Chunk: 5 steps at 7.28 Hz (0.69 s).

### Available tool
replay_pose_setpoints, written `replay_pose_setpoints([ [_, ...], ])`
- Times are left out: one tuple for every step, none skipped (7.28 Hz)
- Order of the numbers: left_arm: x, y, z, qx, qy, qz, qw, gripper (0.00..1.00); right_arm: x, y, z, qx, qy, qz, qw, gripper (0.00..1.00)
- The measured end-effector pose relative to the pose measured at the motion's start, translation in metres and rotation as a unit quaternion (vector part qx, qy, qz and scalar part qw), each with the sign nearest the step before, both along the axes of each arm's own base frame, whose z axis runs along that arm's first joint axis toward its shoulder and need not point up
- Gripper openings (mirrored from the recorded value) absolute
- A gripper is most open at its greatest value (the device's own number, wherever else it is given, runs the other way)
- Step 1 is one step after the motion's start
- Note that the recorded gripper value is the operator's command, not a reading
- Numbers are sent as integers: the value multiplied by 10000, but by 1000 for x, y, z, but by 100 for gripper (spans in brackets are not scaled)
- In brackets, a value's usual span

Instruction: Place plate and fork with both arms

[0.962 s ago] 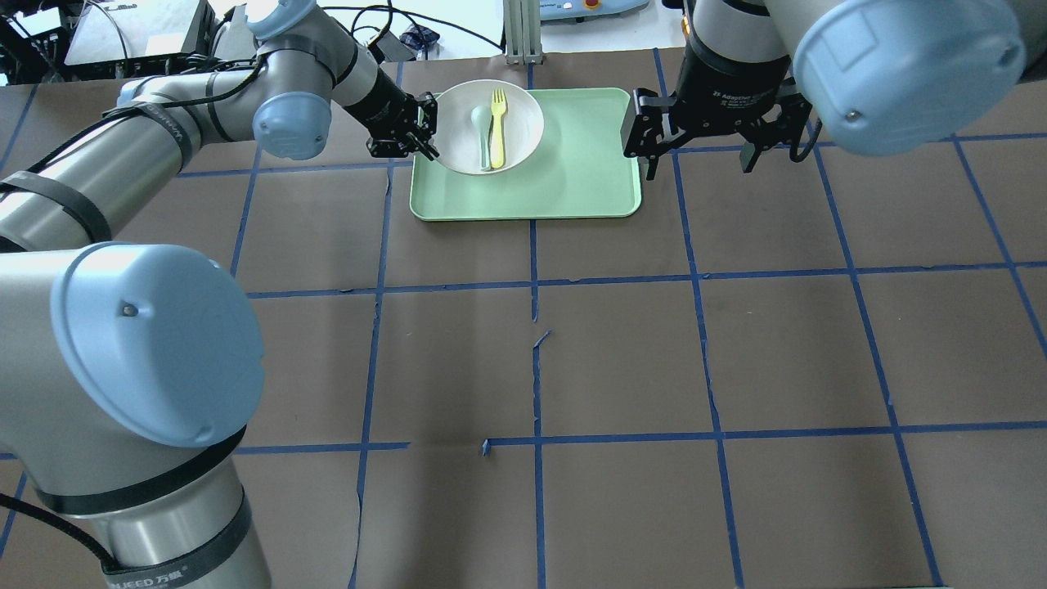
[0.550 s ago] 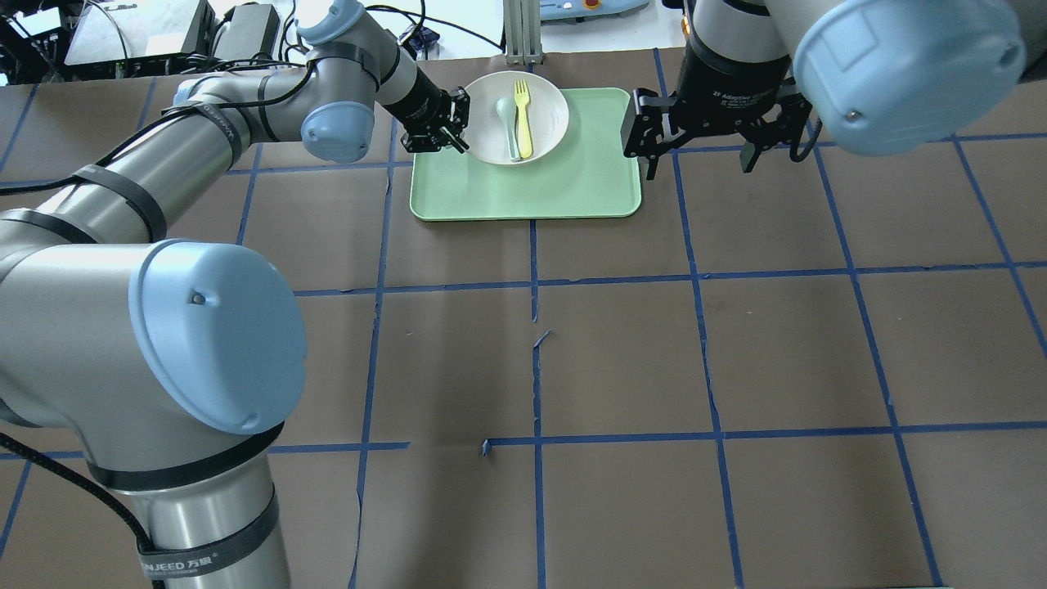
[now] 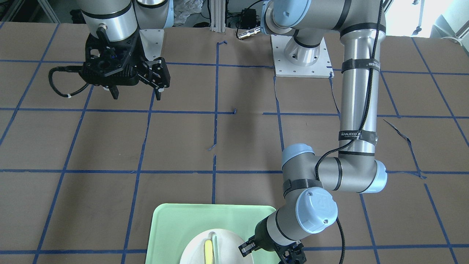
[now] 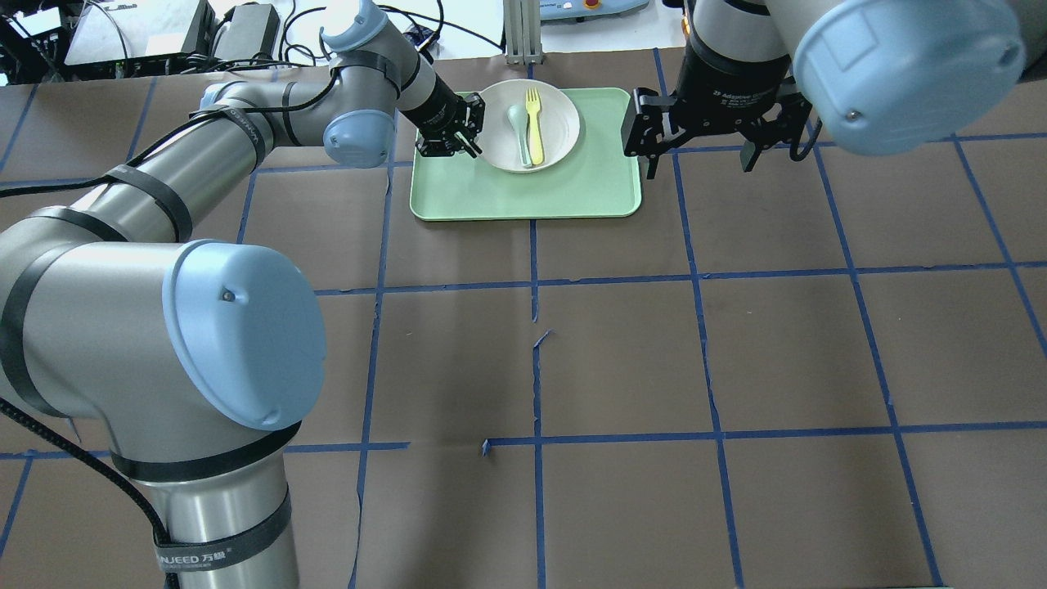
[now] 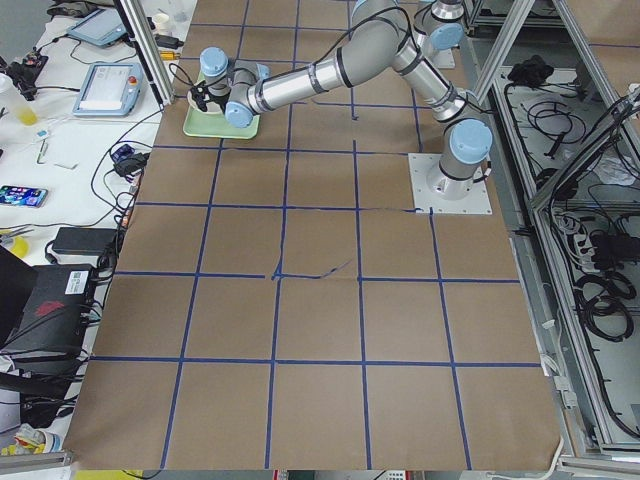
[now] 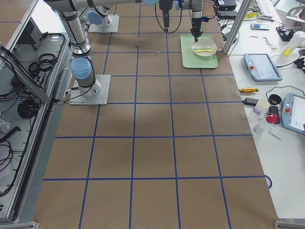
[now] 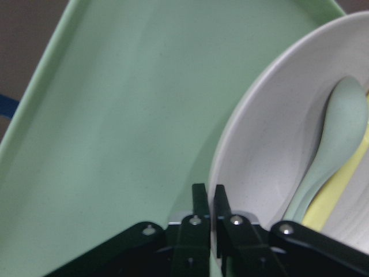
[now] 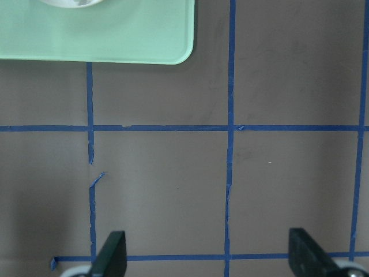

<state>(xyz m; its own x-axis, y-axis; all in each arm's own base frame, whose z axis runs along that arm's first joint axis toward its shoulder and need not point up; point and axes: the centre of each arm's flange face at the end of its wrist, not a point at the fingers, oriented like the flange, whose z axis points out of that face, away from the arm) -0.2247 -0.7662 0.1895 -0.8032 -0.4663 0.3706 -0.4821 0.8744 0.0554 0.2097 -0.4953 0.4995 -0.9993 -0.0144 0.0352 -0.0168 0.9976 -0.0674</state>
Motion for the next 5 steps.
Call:
replay_pose_setpoints([
  [0,3,3,-9,-1,-13,10000,100,0,0,0,-3,0,0,10000,100],
  [1,9,14,-77,-15,-68,9999,100,0,0,0,-6,-1,-2,10000,100],
  [7,22,27,-189,-125,-198,9995,100,0,0,0,-8,-1,-5,10000,100],
  [24,43,43,-314,-443,-475,9974,100,0,0,0,-8,-1,-5,10000,100],
  [45,72,62,-412,-862,-846,9918,100,0,0,0,-10,-1,-3,10000,100],
])
